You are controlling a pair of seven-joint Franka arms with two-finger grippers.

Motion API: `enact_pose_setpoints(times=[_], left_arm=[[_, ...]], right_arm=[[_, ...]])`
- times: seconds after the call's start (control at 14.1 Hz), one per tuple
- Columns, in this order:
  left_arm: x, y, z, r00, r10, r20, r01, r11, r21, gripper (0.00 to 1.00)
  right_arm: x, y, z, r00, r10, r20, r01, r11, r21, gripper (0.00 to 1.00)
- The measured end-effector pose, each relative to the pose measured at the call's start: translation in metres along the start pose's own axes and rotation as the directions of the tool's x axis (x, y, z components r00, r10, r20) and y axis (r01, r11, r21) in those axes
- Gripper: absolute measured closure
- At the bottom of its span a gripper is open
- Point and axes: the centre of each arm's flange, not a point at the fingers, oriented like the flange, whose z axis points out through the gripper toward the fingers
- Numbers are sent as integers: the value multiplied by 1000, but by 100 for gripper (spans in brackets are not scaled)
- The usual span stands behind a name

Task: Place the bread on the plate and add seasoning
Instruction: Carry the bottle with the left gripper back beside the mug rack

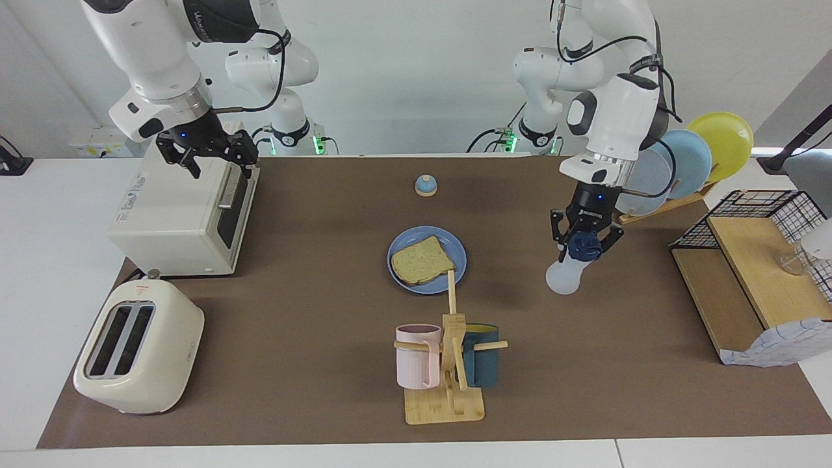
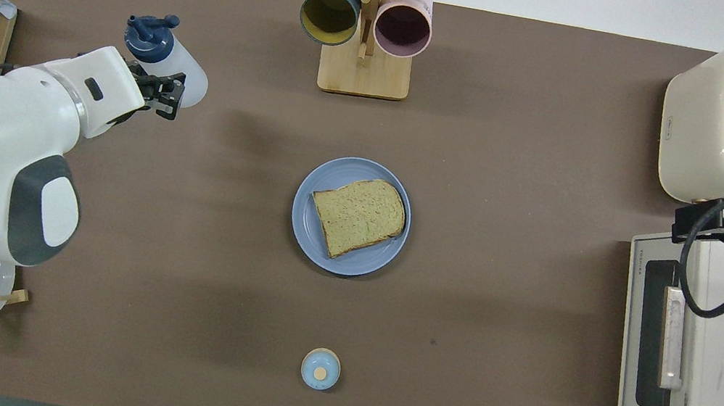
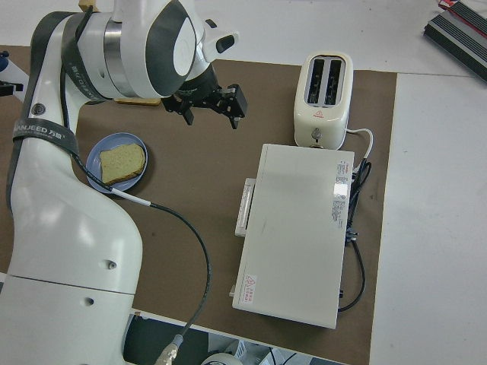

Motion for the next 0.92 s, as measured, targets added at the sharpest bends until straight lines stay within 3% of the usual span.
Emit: enact_pose_setpoints(times=[0.43,0.92], left_arm=[[-21,1,66,987,-74,-144,81,996,47,60],[-43,-1,110,987,-67,-149,78,995,69,60]], right_arm=[[2,3,5,1000,0,12,0,1000,0,0],[7,13,15,999,18,29,-18,1000,0,0]])
